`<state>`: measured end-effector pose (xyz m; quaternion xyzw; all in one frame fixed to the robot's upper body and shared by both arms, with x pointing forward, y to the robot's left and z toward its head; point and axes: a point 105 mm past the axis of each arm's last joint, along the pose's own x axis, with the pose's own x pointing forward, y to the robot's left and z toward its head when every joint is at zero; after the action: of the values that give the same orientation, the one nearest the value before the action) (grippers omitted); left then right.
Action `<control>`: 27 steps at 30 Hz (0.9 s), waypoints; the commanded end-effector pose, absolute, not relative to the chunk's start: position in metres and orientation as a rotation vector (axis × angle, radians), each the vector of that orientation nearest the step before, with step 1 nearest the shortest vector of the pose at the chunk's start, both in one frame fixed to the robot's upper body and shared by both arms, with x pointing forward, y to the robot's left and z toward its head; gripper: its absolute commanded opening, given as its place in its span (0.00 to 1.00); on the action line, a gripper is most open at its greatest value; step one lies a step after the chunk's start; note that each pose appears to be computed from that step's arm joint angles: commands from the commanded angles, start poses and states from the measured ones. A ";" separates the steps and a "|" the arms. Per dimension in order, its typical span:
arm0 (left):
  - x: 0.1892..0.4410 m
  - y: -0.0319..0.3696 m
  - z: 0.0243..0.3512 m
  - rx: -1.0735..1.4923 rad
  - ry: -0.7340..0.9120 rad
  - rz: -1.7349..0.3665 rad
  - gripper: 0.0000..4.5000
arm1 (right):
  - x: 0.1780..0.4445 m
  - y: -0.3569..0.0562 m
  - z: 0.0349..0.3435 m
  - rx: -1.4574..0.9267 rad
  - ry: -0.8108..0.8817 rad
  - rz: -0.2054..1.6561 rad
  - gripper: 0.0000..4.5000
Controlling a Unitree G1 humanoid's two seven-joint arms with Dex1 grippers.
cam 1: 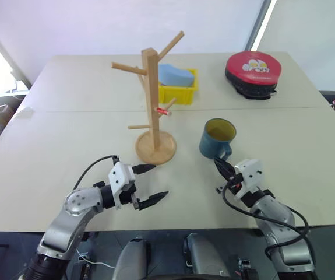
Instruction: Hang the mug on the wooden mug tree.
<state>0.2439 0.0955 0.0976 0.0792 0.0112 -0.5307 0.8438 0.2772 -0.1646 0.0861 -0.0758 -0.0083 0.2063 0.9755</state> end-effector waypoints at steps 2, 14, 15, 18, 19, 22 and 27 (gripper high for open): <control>0.242 0.089 0.108 0.191 -0.035 -1.143 1.00 | 0.282 -0.183 0.097 -0.148 -0.064 0.324 0.00; 0.246 0.088 0.107 0.193 -0.046 -1.129 1.00 | 0.285 -0.215 0.092 -0.147 -0.035 0.184 0.00; 0.246 0.088 0.107 0.193 -0.046 -1.129 1.00 | 0.284 -0.215 0.092 -0.133 -0.036 0.182 0.00; 0.247 0.088 0.107 0.194 -0.047 -1.127 1.00 | 0.284 -0.219 0.093 -0.126 -0.041 0.162 0.21; 0.247 0.088 0.107 0.194 -0.048 -1.127 1.00 | 0.284 -0.220 0.093 -0.135 -0.044 0.150 0.32; 0.248 0.088 0.107 0.193 -0.051 -1.128 1.00 | 0.285 -0.222 0.094 -0.140 -0.045 0.134 0.68; 0.250 0.087 0.109 0.191 -0.060 -1.127 1.00 | 0.291 -0.225 0.095 -0.134 -0.056 0.114 0.68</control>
<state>0.2502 0.0891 0.1034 0.0870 -0.0143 -0.5297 0.8436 0.2901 -0.2199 0.0856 -0.0634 -0.0079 0.0693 0.9955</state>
